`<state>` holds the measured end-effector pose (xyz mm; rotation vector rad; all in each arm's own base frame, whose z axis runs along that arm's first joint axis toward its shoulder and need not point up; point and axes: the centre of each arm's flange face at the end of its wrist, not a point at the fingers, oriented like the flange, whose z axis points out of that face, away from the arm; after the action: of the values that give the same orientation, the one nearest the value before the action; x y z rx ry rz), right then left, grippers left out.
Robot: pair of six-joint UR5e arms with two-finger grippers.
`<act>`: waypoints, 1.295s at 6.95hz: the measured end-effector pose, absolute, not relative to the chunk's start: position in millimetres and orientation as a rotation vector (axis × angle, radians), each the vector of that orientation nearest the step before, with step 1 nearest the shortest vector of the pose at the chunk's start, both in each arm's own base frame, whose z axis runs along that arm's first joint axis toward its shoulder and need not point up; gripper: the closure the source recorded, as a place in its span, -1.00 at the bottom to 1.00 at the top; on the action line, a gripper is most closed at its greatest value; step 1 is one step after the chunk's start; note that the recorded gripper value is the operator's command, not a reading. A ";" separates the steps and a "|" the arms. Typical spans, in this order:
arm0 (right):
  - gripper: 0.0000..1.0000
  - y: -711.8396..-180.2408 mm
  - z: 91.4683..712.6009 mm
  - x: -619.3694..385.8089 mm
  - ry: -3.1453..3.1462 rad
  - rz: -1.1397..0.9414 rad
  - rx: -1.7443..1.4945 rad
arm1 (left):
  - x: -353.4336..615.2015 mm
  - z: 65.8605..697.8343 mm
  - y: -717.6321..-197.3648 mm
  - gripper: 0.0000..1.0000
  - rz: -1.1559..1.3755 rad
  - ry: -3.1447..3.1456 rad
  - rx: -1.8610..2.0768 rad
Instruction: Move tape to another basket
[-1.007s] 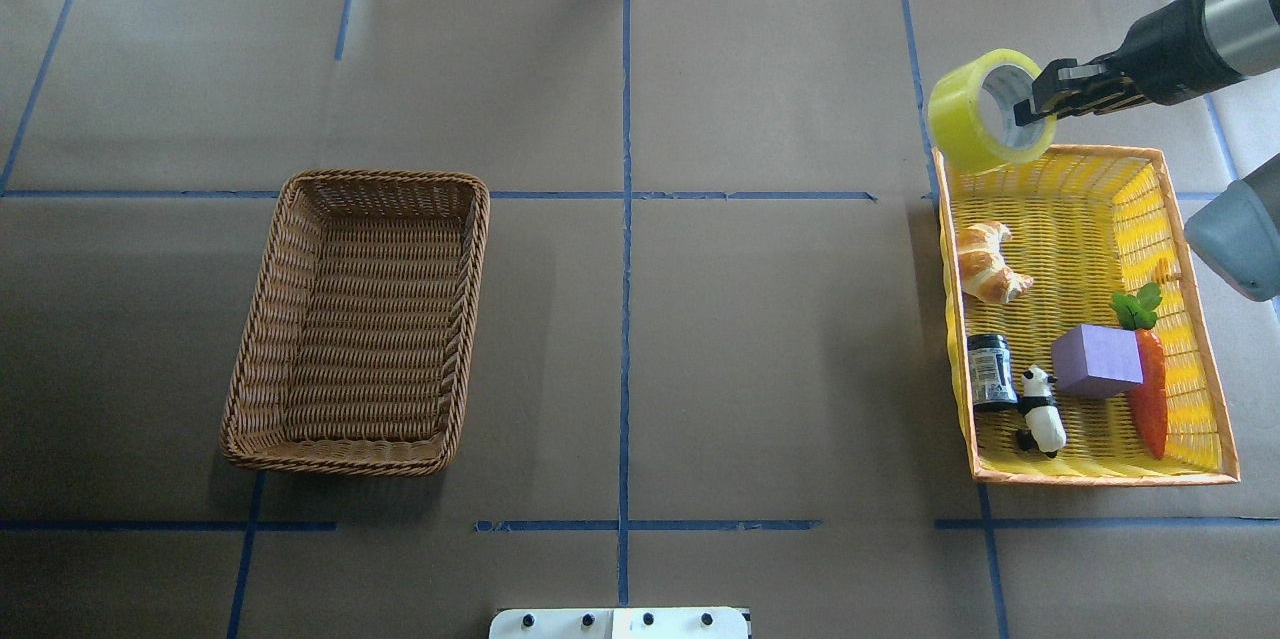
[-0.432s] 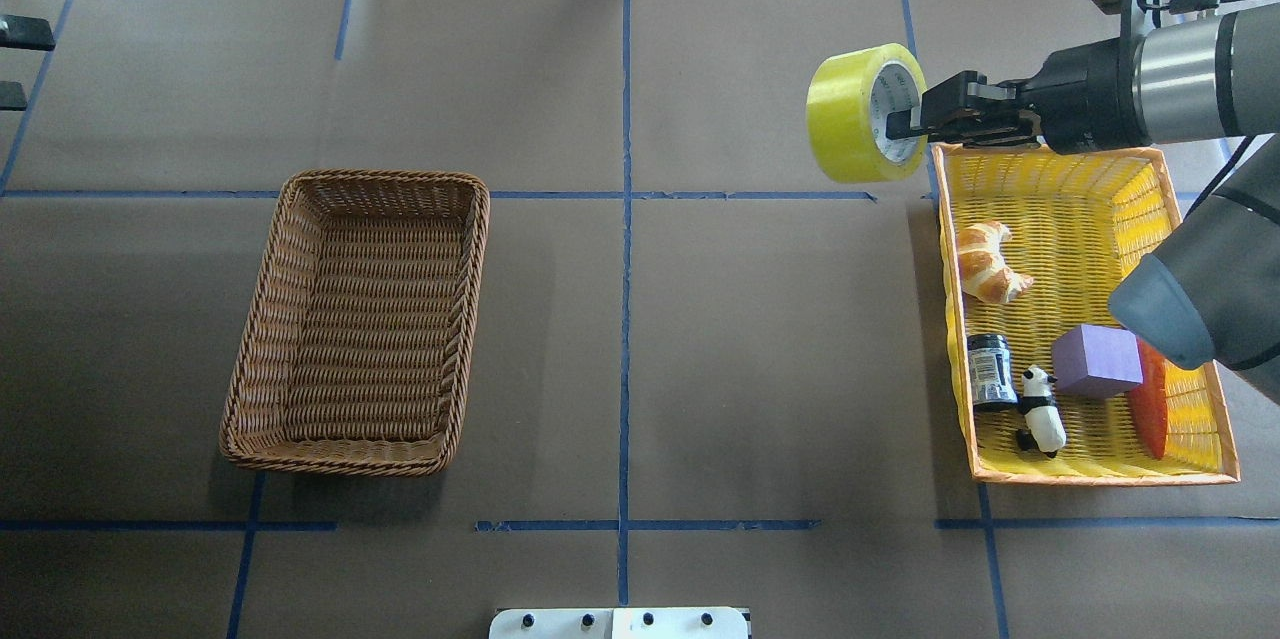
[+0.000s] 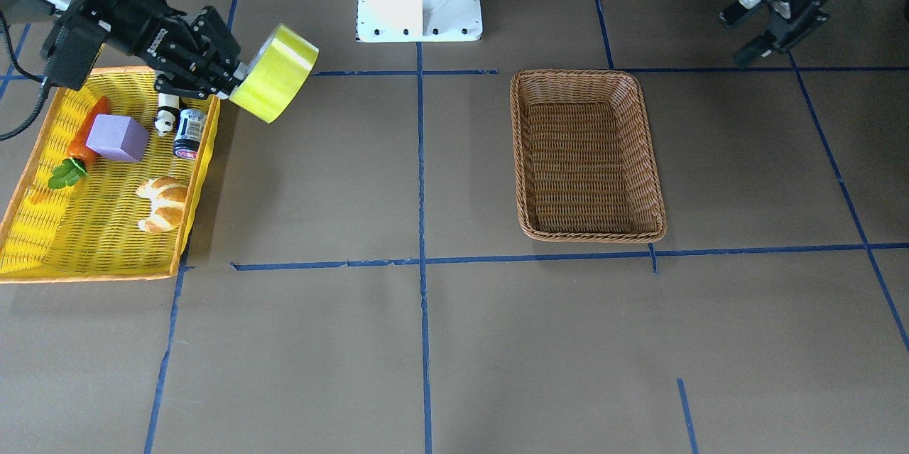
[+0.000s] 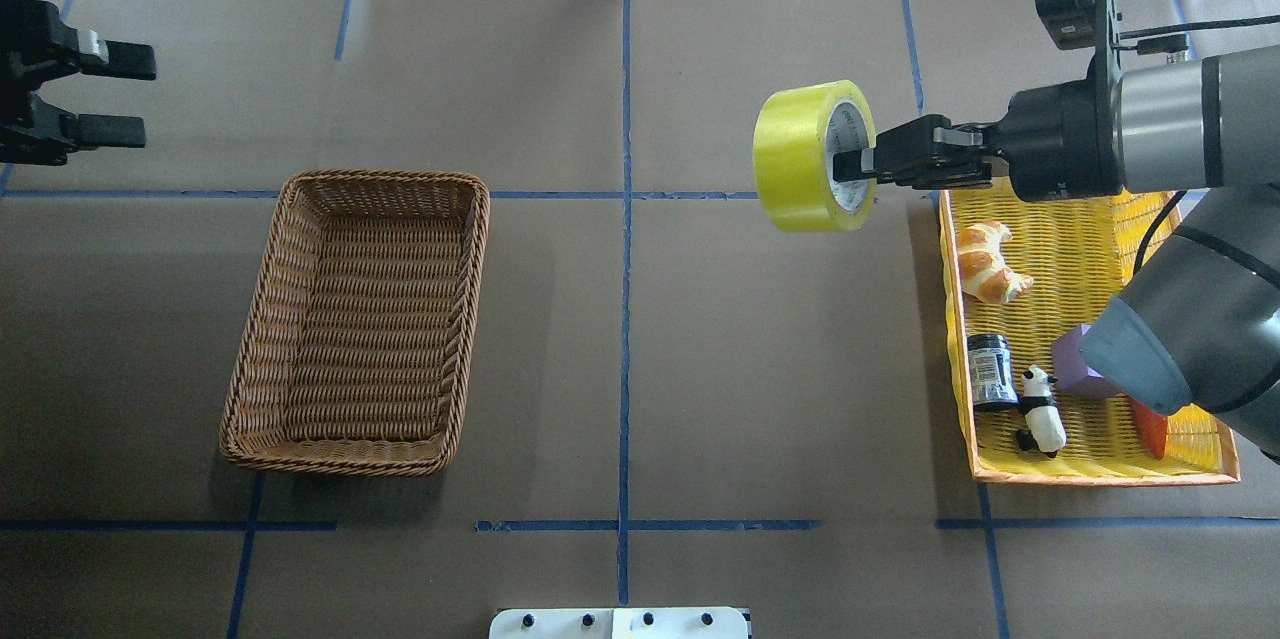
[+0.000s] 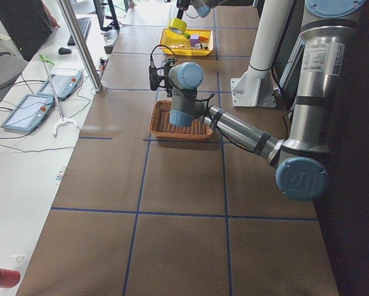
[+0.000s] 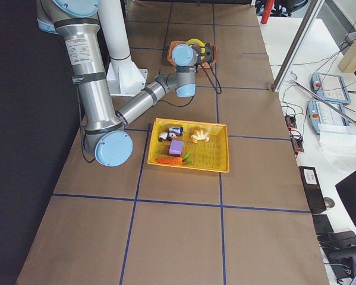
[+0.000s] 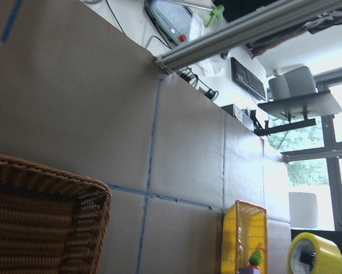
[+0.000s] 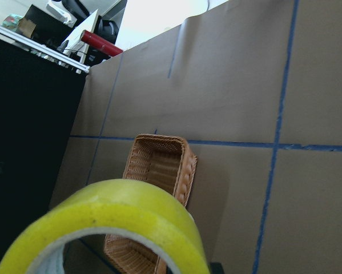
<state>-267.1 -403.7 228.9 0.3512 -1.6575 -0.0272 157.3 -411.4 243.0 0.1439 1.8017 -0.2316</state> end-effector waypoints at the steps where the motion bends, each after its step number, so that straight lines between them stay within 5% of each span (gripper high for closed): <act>1: 1.00 -386.4 210.3 -272.2 -1.699 -0.075 0.352 | 171.0 212.4 -405.2 -1.00 -0.215 1.858 0.074; 5: 1.00 -342.9 157.9 -274.0 -1.968 -0.153 0.291 | 211.8 112.9 -353.0 -1.00 -0.294 2.167 -0.140; 9: 1.00 -324.1 145.9 -279.7 -2.129 -0.108 0.249 | 241.5 91.7 -325.9 -1.00 -0.418 2.360 -0.425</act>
<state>-279.7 -324.1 145.9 0.2487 -2.1287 -0.1079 241.5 -325.9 91.7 -0.4246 2.3601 -0.4180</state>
